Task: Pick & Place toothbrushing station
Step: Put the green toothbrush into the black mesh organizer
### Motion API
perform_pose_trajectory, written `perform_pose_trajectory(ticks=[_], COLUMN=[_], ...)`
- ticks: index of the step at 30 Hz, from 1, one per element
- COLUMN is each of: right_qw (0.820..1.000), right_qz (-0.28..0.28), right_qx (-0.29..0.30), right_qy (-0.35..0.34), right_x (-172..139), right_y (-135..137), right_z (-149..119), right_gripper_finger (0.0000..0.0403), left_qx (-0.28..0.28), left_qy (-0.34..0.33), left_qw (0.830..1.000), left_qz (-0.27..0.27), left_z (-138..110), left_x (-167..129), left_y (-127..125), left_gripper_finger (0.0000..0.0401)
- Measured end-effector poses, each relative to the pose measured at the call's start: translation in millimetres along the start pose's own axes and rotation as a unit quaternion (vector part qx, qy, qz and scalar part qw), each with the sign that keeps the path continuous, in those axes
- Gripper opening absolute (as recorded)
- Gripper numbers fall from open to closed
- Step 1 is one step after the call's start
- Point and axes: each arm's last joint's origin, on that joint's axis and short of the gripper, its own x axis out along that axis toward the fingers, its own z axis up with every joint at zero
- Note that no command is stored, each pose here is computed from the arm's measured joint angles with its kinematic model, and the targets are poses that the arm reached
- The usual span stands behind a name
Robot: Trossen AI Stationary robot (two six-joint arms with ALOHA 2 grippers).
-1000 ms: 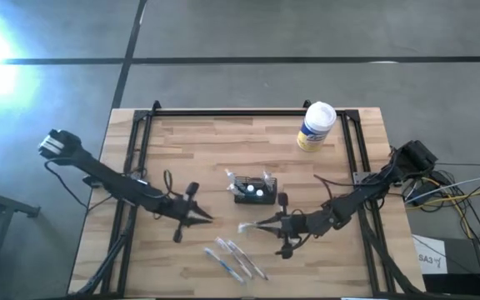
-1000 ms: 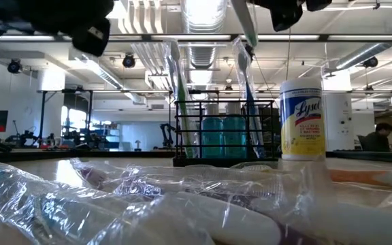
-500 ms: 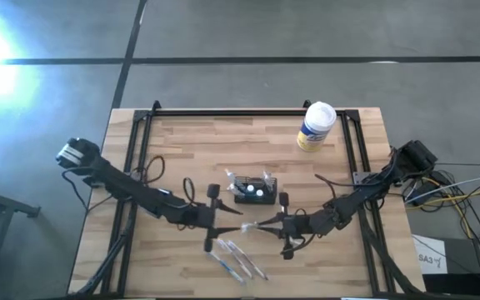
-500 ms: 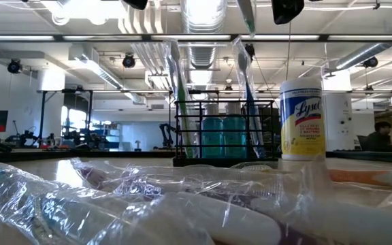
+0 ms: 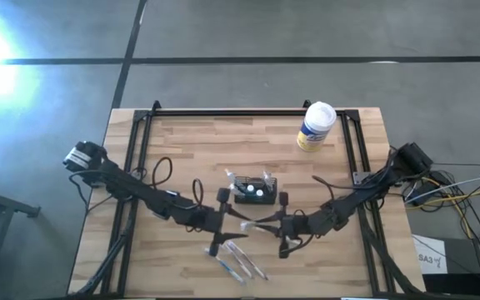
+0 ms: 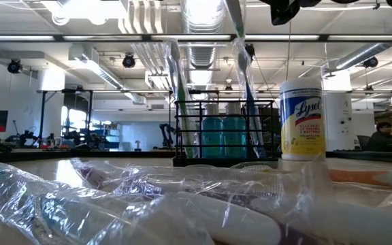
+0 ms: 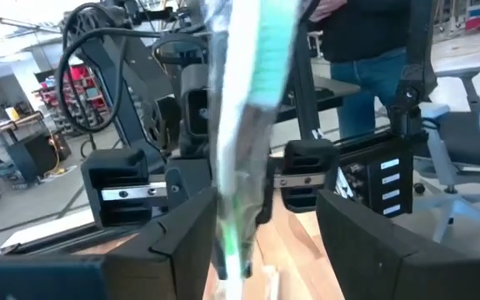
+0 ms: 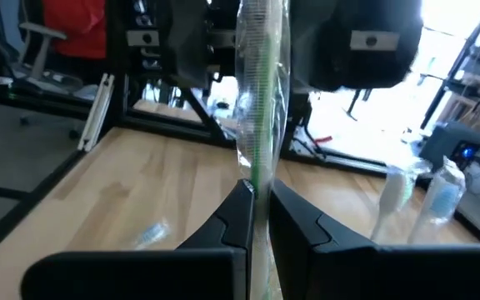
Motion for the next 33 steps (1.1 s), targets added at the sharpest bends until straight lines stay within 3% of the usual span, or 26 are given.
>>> perform_pose_trajectory(ticks=[14,18,25,29,33], right_qw=[1.0,1.0,1.0,1.0,1.0], right_qz=[-0.022,-0.022,-0.02,-0.02,-0.02], right_qx=[-0.015,-0.015,-0.013,0.002,0.017], right_qy=[-0.016,-0.017,-0.016,-0.015,-0.015], right_x=[15,15,15,15,15], right_y=[3,3,3,3,3], right_z=[-4,-3,-3,-4,-4], right_gripper_finger=[0.002,0.002,0.002,0.0025,0.0062], left_qx=[-0.017,-0.017,-0.017,-0.017,-0.007], left_qy=[-0.002,-0.002,-0.001,0.001,0.0], left_qw=[1.0,1.0,1.0,1.0,1.0], left_qz=[0.006,0.007,0.009,0.009,0.006], left_z=[0,0,0,-1,0], left_x=[1,1,1,2,1], left_y=[4,4,5,4,3], left_gripper_finger=[0.0197,0.0158,0.0024,0.0027,0.0026])
